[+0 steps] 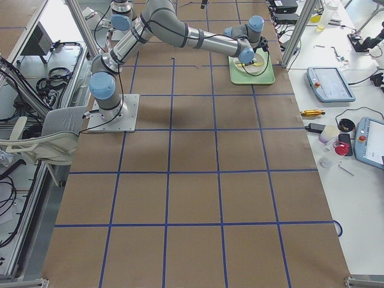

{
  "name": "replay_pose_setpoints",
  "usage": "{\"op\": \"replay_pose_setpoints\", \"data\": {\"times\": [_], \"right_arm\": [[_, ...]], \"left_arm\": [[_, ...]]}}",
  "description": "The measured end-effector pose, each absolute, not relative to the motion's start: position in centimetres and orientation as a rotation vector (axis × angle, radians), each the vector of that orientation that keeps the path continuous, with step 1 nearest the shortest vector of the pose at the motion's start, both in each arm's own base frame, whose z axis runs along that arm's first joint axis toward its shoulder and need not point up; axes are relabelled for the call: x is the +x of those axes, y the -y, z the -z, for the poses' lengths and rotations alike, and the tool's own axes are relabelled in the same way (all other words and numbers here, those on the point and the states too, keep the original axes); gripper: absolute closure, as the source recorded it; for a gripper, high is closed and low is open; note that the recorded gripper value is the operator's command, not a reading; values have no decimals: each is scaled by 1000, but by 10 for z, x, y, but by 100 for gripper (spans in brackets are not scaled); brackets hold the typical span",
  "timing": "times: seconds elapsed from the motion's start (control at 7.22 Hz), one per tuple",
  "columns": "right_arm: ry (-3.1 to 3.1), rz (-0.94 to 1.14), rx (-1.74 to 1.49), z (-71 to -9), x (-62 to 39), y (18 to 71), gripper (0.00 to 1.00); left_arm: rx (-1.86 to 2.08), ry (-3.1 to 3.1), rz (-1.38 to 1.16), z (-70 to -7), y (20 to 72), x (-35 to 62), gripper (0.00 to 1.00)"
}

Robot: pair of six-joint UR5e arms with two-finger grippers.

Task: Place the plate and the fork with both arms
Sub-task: 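Close the right gripper on the yellow fork and lift it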

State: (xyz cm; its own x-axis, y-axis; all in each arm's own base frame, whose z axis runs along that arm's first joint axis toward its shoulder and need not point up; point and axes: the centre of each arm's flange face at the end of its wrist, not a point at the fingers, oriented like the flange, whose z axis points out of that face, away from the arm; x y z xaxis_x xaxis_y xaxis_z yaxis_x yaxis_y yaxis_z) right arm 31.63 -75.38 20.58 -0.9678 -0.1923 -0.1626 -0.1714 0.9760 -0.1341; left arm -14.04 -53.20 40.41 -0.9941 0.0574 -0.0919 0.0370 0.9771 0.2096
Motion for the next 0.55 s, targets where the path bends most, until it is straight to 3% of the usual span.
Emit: {"op": "replay_pose_setpoints", "data": {"times": [0.14,0.28,0.42,0.55], "right_arm": [[-2950,174,-252,-208,316,752,100],[-2951,172,-237,-209,316,751,52],[-2947,171,-237,-210,316,751,41],[-2941,171,-237,-210,317,750,40]], "left_arm": [[73,-3027,-314,-404,532,-140,0],[73,-3027,-312,-405,532,-140,0],[73,-3027,-310,-405,532,-140,0],[73,-3028,-308,-406,532,-140,0]]}}
